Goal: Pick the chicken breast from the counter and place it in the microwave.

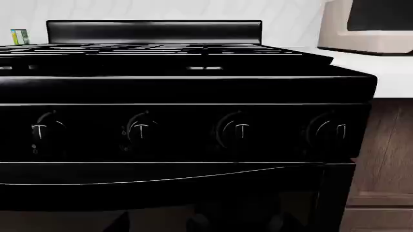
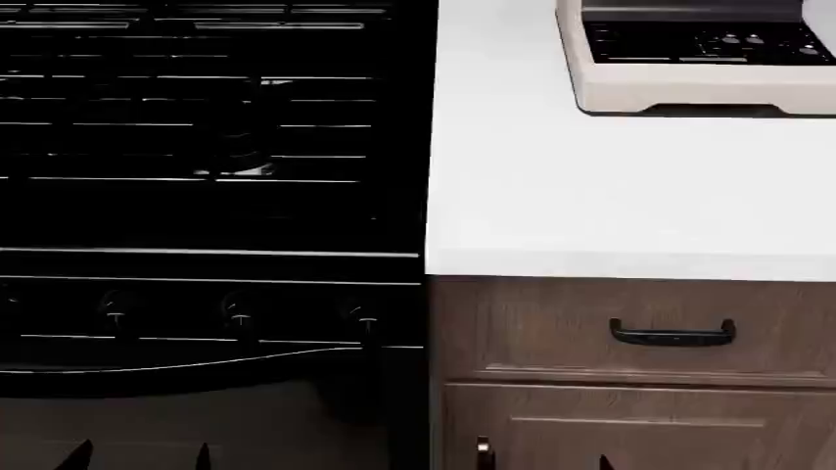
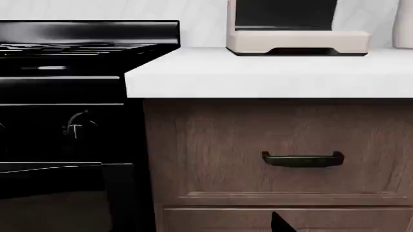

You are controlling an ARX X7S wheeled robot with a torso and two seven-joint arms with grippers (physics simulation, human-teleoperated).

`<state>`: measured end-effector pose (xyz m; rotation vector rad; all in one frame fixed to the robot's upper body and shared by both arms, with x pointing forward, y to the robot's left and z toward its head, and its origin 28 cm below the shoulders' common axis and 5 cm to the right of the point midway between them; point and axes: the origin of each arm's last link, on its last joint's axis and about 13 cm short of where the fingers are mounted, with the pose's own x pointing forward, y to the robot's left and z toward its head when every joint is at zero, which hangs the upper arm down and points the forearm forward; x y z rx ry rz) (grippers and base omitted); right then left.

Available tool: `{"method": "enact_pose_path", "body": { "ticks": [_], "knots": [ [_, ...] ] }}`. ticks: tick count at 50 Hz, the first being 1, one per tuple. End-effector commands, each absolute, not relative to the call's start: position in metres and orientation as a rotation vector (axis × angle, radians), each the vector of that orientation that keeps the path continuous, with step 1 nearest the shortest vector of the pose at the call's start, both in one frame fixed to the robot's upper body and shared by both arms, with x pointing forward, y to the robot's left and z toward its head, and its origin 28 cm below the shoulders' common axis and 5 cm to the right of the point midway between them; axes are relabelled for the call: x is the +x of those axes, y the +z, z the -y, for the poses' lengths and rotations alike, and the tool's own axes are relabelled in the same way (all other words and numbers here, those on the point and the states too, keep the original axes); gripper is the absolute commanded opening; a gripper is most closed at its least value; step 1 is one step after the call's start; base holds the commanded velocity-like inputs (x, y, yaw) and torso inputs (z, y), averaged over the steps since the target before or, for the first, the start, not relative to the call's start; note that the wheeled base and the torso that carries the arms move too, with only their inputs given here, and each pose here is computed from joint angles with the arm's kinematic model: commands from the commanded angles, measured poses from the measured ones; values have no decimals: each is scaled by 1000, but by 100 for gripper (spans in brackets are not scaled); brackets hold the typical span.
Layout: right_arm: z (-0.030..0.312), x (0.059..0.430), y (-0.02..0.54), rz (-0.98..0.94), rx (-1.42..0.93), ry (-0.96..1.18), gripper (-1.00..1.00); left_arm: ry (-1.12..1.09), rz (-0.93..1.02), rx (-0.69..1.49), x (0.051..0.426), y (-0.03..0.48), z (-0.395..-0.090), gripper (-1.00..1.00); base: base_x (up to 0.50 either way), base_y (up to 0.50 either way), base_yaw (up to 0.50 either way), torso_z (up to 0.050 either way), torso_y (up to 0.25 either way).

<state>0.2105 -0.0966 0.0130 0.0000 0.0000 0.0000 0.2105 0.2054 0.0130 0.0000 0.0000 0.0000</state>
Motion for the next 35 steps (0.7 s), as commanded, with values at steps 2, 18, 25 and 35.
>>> {"method": "enact_pose_path", "body": {
  "ticks": [2, 18, 25, 35],
  "knots": [
    [97, 211, 11, -3, -4, -1, 100, -30, 25, 23, 210, 13, -202, 100, 0, 0, 0, 0, 0],
    [96, 211, 12, -5, -14, 5, 100, -72, -3, -56, 214, 19, -200, 100, 0, 0, 0, 0, 0],
    [97, 210, 14, -17, 0, 2, 100, -71, 3, -58, 213, 20, -199, 100, 0, 0, 0, 0, 0],
    [97, 208, 13, -24, 4, -7, 100, -115, -21, -33, 211, 21, -198, 100, 0, 0, 0, 20, 0]
  ]
}}
